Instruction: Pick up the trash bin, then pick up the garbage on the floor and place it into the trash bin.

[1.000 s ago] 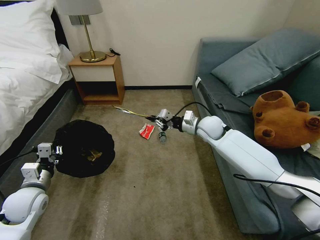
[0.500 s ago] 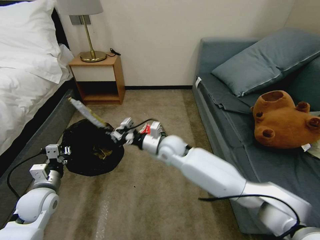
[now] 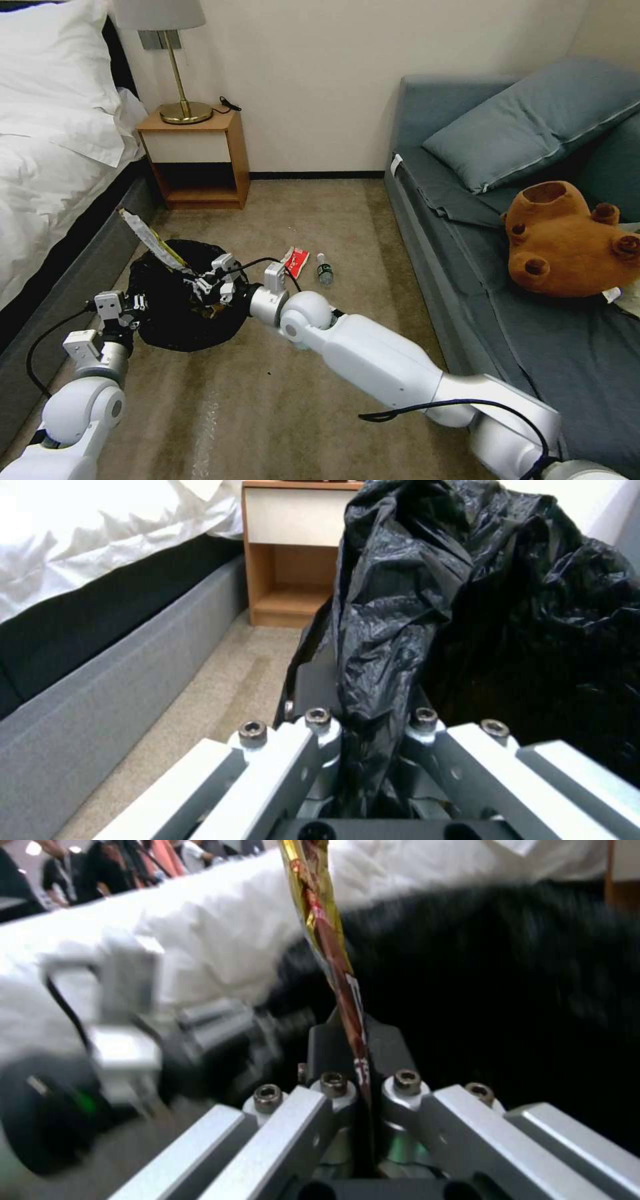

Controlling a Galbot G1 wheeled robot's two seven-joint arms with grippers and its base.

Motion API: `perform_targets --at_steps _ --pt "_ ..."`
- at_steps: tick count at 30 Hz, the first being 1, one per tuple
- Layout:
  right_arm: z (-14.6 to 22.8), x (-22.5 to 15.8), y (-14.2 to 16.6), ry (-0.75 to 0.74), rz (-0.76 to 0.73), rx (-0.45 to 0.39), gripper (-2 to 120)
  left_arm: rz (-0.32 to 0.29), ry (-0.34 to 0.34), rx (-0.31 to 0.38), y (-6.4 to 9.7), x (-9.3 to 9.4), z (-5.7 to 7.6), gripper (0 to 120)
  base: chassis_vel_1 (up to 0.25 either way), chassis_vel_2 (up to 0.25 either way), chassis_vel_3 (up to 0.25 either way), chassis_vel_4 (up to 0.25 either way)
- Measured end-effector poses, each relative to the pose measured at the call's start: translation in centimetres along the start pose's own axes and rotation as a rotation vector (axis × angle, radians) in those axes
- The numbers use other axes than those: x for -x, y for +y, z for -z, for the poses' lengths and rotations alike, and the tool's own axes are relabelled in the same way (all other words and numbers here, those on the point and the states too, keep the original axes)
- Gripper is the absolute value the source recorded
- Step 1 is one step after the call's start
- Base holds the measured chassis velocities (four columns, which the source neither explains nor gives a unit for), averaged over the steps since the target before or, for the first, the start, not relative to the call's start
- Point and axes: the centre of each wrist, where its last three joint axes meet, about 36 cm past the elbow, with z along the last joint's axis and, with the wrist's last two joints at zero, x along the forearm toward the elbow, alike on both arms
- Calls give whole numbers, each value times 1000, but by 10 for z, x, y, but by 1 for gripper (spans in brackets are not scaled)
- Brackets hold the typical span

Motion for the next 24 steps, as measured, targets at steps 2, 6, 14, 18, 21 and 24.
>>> perform_targets --at_steps 2,6,14,18,21,24 --pt "-12 -1 -1 17 -14 -14 0 0 -2 3 3 0 2 4 0 0 0 0" --pt "-17 -2 0 28 -31 -27 0 1 1 3 5 -1 1 4 0 0 0 0" --pt "-19 -6 -3 40 -43 -46 33 2 5 4 7 -1 -3 4 0 0 0 0" --pt "-16 -8 -2 35 -40 -52 45 2 5 7 8 -1 -3 4 0 0 0 0" --pt "-11 -10 -1 29 -51 -72 54 5 3 9 9 0 -4 4 0 0 0 0" --pt "-4 -12 -2 27 -94 -96 64 11 -1 13 12 0 -3 4 0 0 0 0"
